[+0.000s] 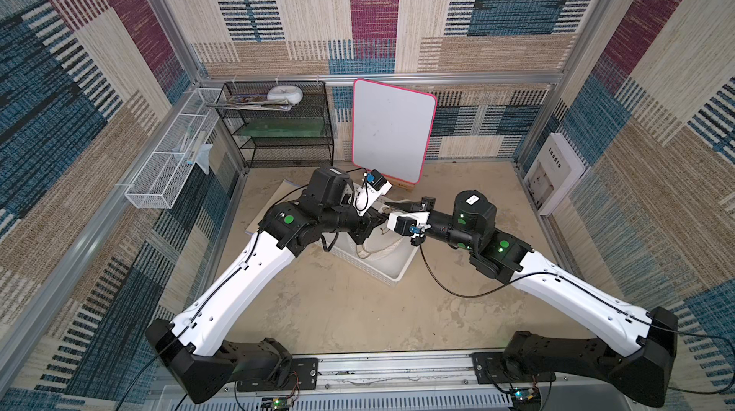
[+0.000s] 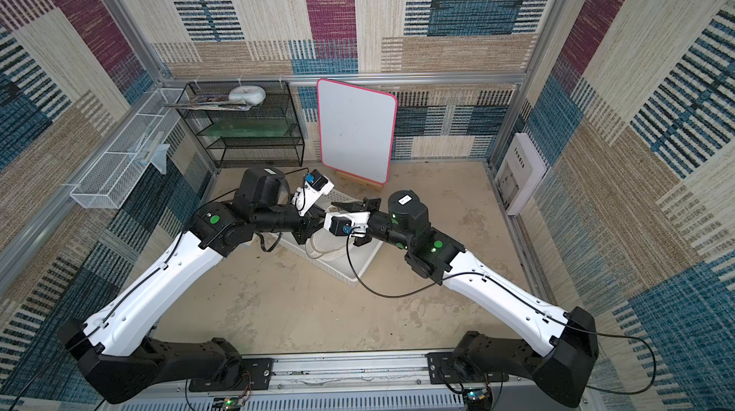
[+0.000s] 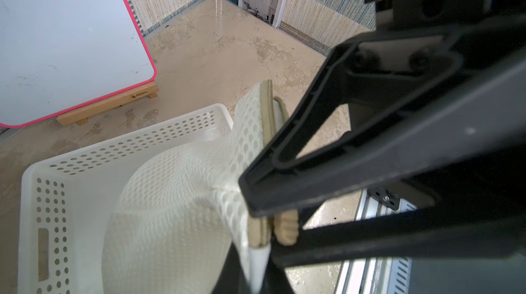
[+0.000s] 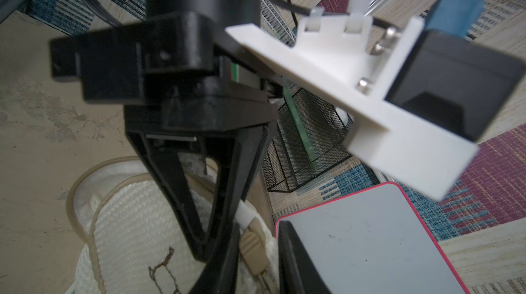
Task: Turn the laundry bag inside out
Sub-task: Zip the zipper on the laundry bag.
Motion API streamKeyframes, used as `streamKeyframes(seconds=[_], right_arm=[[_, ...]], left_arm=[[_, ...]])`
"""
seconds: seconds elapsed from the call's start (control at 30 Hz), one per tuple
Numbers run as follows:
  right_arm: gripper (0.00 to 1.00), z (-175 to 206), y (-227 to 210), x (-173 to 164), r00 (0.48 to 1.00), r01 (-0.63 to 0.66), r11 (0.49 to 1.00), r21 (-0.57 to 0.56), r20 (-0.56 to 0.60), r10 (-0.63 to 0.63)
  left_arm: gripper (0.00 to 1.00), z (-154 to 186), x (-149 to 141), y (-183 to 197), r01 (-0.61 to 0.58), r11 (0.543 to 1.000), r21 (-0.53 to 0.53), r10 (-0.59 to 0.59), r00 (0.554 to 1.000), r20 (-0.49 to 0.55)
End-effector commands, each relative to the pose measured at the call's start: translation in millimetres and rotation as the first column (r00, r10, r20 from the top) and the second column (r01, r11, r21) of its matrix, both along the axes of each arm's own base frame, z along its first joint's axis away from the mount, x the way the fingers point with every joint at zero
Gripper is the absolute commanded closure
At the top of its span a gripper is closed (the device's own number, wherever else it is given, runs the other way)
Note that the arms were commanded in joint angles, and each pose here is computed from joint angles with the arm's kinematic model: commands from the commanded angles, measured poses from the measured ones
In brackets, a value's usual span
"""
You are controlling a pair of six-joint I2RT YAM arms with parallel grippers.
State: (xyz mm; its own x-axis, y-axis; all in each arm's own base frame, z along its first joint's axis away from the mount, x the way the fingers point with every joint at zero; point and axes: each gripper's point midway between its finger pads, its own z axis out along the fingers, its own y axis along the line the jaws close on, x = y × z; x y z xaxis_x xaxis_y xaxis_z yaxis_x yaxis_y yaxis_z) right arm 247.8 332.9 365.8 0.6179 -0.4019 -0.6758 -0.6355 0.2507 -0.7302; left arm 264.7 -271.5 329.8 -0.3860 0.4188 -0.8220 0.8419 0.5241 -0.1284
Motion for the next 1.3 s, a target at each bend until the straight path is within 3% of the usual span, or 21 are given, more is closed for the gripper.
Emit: streamKeyframes(seconds=[0.0,0.27,0.43,0.6,0.93,1.13,1.27], right_arm=[[0.74,8.4,2.4,-1.7,1.0,-0.011,0.999,0.034,0.009,0.011],[0.82,3.5,-5.0,6.5,0.998,0.055,0.999,0.004,0.028,-0.055],[0.92,21.1,-14.0,3.6,0.996,0.079,0.992,0.1,0.036,-0.083],[0.97,29.5,-22.5,1.3,0.994,0.11,0.975,0.192,-0.041,-0.104],[1.0,33.7,-63.4,29.2,0.943,0.331,0.89,0.313,-0.123,-0.308],[1.0,34.7,-91.8,40.1,0.911,0.406,0.826,0.39,-0.238,-0.336],[1.0,27.5,-102.4,43.5,0.897,0.433,0.81,0.395,-0.283,-0.341]], left_arm=[[1.0,3.9,-0.3,-2.0,0.013,1.0,-0.007,-0.013,1.0,0.015],[1.0,5.7,0.9,1.5,-0.004,1.0,-0.001,0.004,1.0,0.03],[1.0,1.3,6.1,5.8,-0.038,0.999,0.022,0.037,0.999,0.038],[1.0,1.7,6.4,5.4,-0.036,0.999,0.021,0.035,0.999,0.041],[1.0,1.3,4.4,9.0,-0.038,0.999,0.025,0.037,0.998,0.055],[1.0,-0.6,5.5,14.1,-0.057,0.998,0.033,0.054,0.996,0.064],[1.0,1.3,7.0,15.6,-0.067,0.997,0.024,0.065,0.995,0.07]])
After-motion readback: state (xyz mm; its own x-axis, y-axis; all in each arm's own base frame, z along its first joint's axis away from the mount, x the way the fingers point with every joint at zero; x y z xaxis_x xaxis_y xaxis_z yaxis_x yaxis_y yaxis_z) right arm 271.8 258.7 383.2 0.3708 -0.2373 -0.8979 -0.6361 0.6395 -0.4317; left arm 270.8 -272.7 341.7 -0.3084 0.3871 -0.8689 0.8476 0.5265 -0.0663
